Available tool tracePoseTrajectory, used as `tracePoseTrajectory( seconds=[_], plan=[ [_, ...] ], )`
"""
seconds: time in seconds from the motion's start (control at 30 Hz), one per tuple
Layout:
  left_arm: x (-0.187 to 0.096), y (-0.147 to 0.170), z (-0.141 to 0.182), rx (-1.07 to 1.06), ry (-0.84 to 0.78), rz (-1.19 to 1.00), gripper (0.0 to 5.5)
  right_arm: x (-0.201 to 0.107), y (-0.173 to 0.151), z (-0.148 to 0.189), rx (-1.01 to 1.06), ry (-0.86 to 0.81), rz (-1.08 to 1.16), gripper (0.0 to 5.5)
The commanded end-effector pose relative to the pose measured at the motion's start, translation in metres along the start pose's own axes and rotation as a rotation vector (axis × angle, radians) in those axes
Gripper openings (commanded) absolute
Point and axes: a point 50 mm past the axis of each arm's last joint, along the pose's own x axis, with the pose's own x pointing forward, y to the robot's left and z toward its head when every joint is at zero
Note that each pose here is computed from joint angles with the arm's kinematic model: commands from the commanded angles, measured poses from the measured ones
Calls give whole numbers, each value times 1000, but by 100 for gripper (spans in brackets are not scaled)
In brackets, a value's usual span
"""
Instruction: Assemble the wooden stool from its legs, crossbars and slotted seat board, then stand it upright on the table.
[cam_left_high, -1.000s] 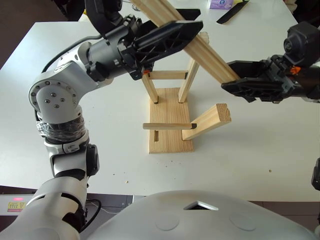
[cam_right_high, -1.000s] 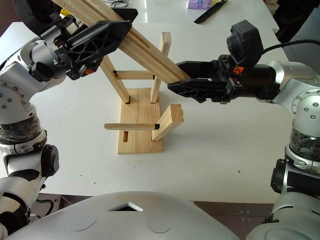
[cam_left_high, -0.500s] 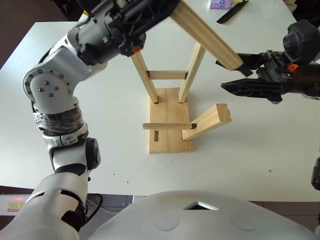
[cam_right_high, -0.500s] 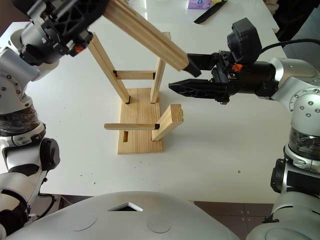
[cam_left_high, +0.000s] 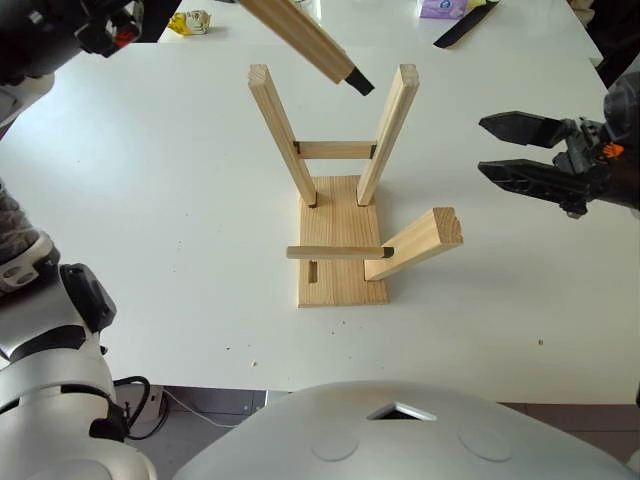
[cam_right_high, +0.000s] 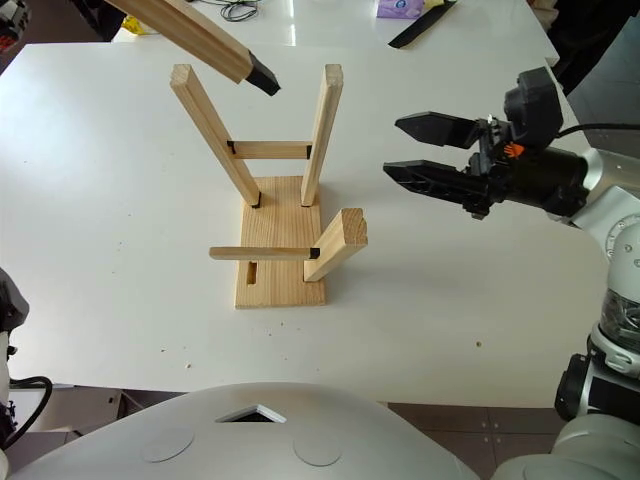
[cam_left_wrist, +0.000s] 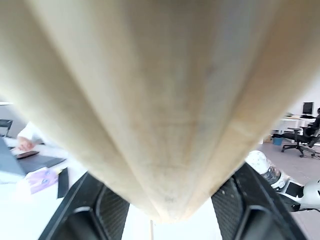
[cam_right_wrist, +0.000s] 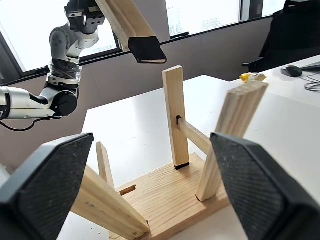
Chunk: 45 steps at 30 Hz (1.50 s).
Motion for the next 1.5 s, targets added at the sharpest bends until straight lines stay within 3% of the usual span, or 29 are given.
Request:
tracePoseTrajectory(
  seconds=[0.03, 0.33, 0.53, 0.73, 1.0, 1.5],
  plan=[
    [-26, 8, -1, 50, 122, 102, 207, -26, 6, -11, 11, -2, -125, 430],
    [-56, -25, -21, 93, 359, -71, 207, -37, 34, -45, 83, 114, -160, 430],
    [-63, -29, -35, 195, 343, -80, 207, -37, 36, -52, 77, 129, -174, 430],
    [-75, -33, -65, 194, 341, -84, 207, -35, 36, -52, 62, 168, -163, 430],
    [-103, -45, -128, 223, 418, -150, 207, -35, 36, -55, 64, 229, -134, 430],
    [-85, -67, -148, 200, 311, -185, 207, -33, 33, -58, 68, 288, -80, 430]
  ],
)
